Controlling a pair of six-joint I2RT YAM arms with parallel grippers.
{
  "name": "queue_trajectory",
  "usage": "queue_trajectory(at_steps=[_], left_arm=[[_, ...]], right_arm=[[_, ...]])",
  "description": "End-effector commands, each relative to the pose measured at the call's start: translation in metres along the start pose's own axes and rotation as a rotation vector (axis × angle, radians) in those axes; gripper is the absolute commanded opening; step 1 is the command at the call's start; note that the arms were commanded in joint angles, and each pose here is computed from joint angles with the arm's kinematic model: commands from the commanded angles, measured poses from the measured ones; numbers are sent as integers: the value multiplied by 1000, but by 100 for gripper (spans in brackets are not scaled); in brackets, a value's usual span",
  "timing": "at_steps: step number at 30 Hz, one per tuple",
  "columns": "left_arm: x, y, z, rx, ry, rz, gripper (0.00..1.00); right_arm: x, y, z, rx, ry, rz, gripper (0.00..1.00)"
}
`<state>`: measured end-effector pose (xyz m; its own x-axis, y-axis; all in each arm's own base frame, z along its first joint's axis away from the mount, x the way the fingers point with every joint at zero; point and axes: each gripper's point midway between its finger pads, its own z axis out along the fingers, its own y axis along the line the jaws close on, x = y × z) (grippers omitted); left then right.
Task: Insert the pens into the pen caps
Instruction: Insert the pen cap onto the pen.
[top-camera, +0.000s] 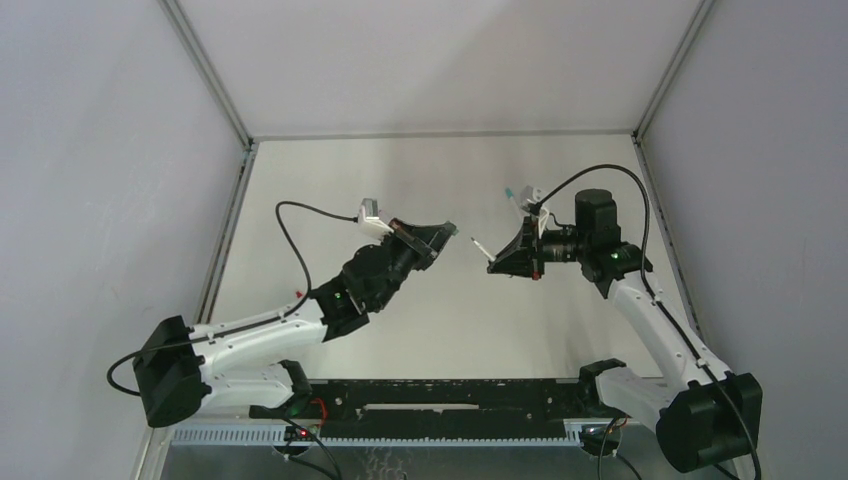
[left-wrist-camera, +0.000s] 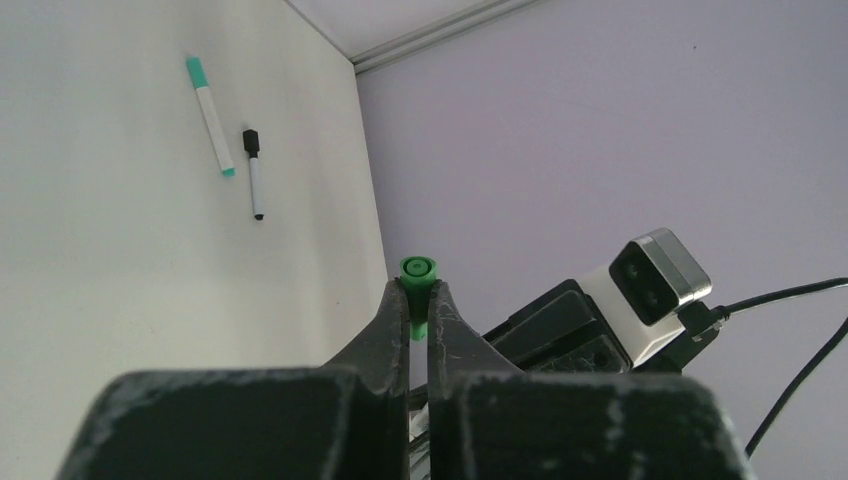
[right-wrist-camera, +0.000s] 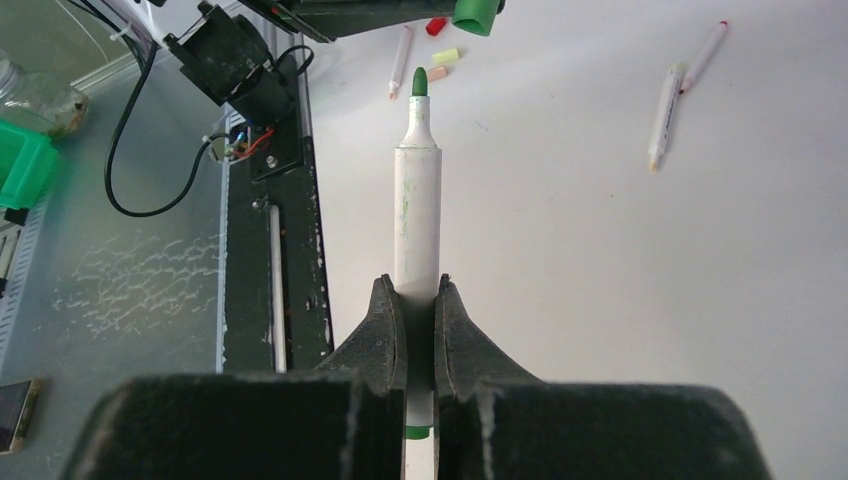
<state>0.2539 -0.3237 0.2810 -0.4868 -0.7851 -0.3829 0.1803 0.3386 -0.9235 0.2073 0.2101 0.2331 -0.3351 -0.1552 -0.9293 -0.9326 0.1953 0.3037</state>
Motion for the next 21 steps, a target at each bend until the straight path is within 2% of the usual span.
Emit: queue_trajectory(at_steps=[1, 21], left_arm=[[-7, -24, 5, 44, -30, -29, 0], [3, -30, 9, 67, 8, -10, 0]], right_arm=[[0, -5, 4, 16, 6, -19, 0], [9, -13, 15, 45, 43, 7, 0]])
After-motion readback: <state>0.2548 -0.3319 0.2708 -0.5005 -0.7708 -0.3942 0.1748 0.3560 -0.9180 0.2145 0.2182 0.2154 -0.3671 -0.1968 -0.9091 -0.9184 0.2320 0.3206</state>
